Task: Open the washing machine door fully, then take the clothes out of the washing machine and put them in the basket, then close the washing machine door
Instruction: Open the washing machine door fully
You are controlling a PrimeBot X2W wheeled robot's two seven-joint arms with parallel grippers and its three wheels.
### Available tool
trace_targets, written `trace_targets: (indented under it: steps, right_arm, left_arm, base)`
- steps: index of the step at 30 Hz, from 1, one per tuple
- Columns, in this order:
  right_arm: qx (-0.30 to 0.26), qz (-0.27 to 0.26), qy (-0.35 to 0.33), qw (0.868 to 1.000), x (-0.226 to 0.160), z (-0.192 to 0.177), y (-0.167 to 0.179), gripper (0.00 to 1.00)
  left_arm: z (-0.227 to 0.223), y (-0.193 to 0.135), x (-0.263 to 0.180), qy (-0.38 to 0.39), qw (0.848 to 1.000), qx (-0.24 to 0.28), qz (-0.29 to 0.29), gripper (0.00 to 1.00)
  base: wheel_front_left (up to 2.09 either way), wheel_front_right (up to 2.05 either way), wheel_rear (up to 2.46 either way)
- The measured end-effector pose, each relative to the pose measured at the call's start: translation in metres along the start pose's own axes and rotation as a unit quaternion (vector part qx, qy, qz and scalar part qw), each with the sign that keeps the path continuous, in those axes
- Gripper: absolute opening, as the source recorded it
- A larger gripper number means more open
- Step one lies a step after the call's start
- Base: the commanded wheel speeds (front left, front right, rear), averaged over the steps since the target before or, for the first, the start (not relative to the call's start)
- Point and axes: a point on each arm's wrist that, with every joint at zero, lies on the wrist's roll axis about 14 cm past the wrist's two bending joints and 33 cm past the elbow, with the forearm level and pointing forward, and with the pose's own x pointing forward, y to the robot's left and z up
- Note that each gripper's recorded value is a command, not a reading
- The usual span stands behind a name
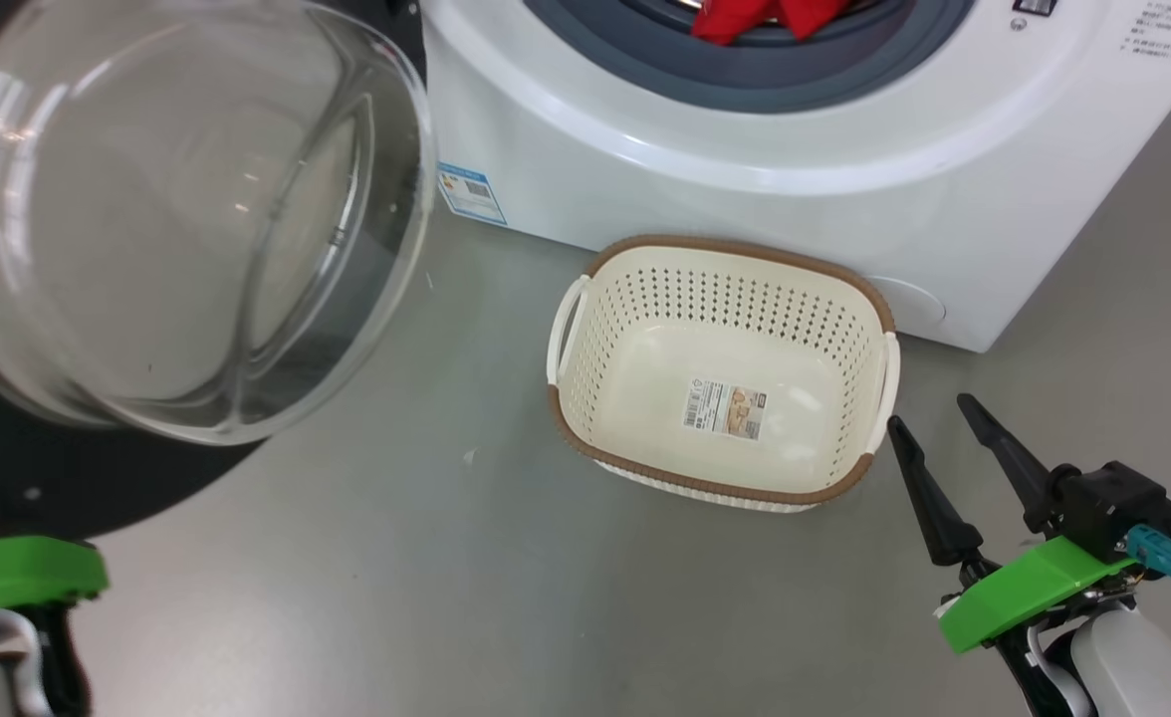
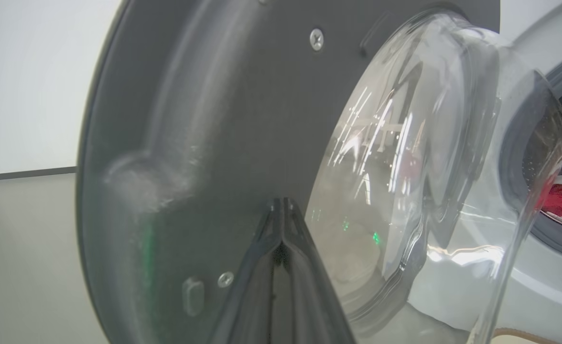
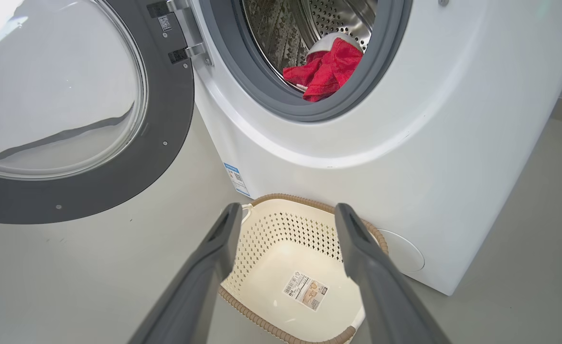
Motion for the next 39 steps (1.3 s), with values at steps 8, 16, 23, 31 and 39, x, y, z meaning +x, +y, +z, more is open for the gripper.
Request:
trace_targets:
  steps: [8, 16, 23, 31, 39]
  right_arm:
    - [0.001, -0.003, 0.003, 1.000, 0.007, -0.005, -0.010, 1.00]
    - [0.004, -0.011, 0.008, 1.000, 0.010, -0.012, -0.022, 1.00]
    - [0.005, -0.018, 0.003, 1.000, 0.014, -0.011, -0.030, 1.00]
    - [0.005, -0.023, 0.000, 1.000, 0.013, -0.009, -0.033, 1.00]
    - [0.004, -0.019, -0.012, 1.000, 0.011, 0.002, -0.024, 1.00]
  left_arm:
    - [-0.003, 0.011, 0.021, 0.007, 1.000, 0.018, 0.015, 0.00]
    - [-0.014, 0.012, 0.039, 0.024, 0.999, 0.025, 0.023, 0.00]
    - [-0.021, 0.022, 0.051, 0.036, 0.998, 0.030, 0.038, 0.00]
    - [-0.025, 0.024, 0.058, 0.044, 0.998, 0.013, 0.043, 0.00]
    - [-0.022, 0.025, 0.055, 0.043, 0.998, -0.001, 0.038, 0.00]
  base:
    - [0.00, 0.00, 0.00]
    - [0.00, 0.00, 0.00]
    - [0.00, 0.00, 0.00]
    - [0.00, 0.00, 0.00]
    - [0.00, 0.00, 0.00]
